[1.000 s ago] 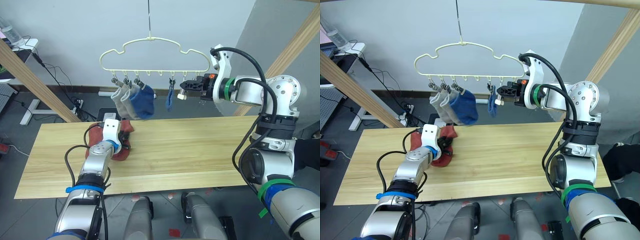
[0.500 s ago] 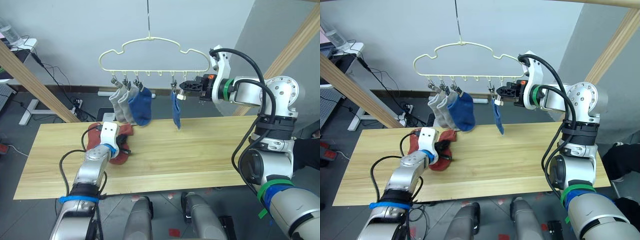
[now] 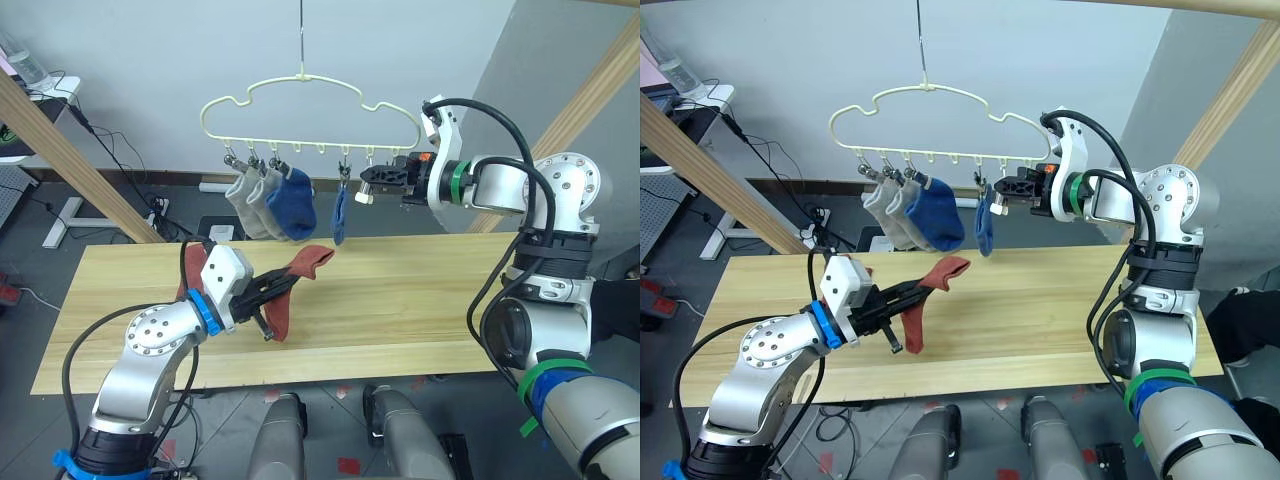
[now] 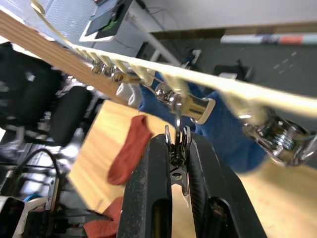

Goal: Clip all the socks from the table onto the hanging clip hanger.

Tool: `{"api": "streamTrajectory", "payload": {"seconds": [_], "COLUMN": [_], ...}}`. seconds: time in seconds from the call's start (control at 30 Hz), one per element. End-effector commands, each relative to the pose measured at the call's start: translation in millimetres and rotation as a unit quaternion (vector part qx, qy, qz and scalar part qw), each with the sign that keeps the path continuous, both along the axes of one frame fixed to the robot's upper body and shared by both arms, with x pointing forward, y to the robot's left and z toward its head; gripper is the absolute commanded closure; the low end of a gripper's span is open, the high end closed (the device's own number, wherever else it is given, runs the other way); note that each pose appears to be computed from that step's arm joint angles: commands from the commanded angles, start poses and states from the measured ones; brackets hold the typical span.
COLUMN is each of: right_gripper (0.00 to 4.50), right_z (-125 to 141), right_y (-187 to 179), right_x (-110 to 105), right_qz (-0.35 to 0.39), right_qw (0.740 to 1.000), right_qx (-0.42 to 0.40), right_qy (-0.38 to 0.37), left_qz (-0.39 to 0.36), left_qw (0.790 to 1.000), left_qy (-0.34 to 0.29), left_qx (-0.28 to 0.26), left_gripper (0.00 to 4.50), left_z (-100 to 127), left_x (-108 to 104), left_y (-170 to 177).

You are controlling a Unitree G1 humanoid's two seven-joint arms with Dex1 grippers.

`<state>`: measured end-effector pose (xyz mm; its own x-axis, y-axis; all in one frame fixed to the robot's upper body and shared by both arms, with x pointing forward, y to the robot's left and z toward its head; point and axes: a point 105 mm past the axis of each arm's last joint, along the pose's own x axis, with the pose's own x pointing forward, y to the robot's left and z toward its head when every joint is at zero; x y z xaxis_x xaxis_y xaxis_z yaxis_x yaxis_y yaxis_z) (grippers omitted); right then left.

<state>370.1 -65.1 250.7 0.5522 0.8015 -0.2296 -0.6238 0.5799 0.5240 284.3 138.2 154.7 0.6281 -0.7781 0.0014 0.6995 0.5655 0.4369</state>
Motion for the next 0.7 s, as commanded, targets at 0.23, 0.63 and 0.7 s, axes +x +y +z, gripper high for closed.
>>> {"api": "streamTrajectory", "payload": {"seconds": [0.23, 0.63, 0.7], "right_gripper": [4.37, 4.37, 4.37], "right_z": [17.4, 18.7, 18.5], "right_y": [8.2, 14.7, 16.1], "right_x": [-7.8, -11.0, -11.7], "right_qz": [0.023, 0.028, 0.03], "right_qw": [0.998, 0.997, 0.997], "right_qx": [0.051, 0.067, 0.068], "right_qy": [0.009, 0.019, 0.021], "left_qz": [-0.006, 0.008, 0.013], "left_qw": [0.991, 0.986, 0.985], "left_qy": [-0.136, -0.165, -0.17], "left_qx": [0.016, 0.001, 0.0], "left_gripper": [4.48, 4.48, 4.48], "left_z": [14.6, 20.5, 22.1], "left_x": [12.6, 21.3, 23.4], "left_y": [-15.9, -20.8, -20.5]}}
